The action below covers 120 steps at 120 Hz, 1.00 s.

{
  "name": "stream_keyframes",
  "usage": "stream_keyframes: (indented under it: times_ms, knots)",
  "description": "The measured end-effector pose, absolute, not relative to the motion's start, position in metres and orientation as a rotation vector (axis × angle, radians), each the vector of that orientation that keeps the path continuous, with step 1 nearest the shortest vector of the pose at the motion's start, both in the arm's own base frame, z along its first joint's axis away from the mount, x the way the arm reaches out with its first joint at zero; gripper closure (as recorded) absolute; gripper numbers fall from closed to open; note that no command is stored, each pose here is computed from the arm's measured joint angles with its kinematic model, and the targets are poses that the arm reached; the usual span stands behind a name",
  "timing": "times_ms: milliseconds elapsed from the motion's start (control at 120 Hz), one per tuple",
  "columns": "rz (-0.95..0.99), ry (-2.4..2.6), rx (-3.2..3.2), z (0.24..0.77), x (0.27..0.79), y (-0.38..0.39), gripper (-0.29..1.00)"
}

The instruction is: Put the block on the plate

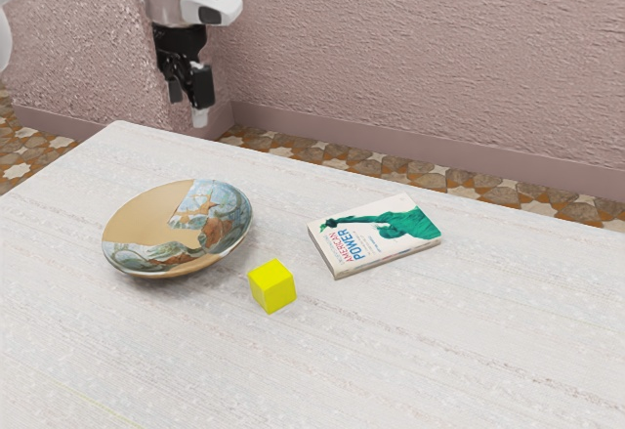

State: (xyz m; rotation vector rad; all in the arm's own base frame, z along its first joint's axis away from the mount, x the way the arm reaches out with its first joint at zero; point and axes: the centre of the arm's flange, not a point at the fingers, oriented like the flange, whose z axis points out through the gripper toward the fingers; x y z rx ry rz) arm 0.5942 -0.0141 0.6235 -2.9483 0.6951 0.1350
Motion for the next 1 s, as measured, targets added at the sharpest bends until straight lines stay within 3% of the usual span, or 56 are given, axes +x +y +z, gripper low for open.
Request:
stream_keyframes:
  times_ms: [250, 583, 1000]
  knots:
    - [0.182, 0.775, -2.932, 0.609, 0.6, -0.027, 0.0]
    - [0.282, 0.841, -2.974, 0.502, 0.614, -0.03, 0.0]
    - [0.168, 0.926, -2.968, 0.417, 0.634, -0.047, 0.0]
